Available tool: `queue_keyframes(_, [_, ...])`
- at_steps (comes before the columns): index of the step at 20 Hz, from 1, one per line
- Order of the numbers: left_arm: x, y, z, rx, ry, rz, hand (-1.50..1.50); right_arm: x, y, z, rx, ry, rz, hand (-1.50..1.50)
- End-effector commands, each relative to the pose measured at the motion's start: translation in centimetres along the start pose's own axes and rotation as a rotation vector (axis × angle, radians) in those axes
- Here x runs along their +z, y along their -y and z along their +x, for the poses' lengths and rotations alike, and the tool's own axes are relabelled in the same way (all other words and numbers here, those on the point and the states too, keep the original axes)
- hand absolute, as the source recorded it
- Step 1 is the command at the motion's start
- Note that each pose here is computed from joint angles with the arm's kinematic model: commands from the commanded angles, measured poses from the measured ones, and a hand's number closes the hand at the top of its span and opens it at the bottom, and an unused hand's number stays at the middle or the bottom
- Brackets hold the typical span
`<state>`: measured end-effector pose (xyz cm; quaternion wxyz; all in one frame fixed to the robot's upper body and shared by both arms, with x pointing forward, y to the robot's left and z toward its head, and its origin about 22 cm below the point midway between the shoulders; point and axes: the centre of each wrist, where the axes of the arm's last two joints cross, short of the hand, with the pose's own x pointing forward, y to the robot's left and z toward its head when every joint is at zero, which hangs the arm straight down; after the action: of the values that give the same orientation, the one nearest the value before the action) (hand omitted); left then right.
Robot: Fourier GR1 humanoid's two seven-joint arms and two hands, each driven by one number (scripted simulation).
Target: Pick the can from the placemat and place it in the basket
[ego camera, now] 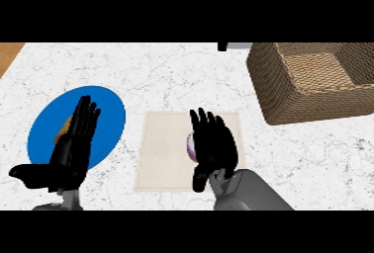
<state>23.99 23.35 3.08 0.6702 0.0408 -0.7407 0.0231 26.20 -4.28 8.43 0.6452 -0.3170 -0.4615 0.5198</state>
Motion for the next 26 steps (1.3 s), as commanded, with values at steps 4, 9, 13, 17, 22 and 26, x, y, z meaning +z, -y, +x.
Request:
queue_keyframes(4, [-0.4, -0.9, 0.4, 0.002, 0.007, 0.002, 0.00, 0.0, -1.1, -0.5, -0.015, -0.045, 0.001, -1.50])
queue_keyframes(9, [-0.7, 0.8, 0.9, 0.002, 0.007, 0.001, 0.00, -2.7, -2.1, -1.9, -0.041, -0.047, 0.018, -1.50])
queue_keyframes(13, [-0.7, -0.5, 0.9, 0.007, 0.020, 0.001, 0.00, -3.4, -0.1, -1.2, 0.110, 0.013, 0.087, 1.50])
queue_keyframes(17, [-0.5, -0.7, 1.5, 0.012, -0.001, 0.005, 0.00, -2.8, -2.2, -0.1, 0.124, 0.050, 0.059, 1.50])
queue_keyframes(22, [-1.5, -0.4, 0.4, -0.011, 0.007, -0.004, 0.00, -2.9, -3.3, 0.3, 0.158, 0.055, 0.019, 1.50])
queue_keyframes(26, [-0.1, -2.3, -0.6, 0.013, 0.014, 0.004, 0.00, -2.1, -4.6, -0.9, 0.154, 0.114, -0.002, 1.50])
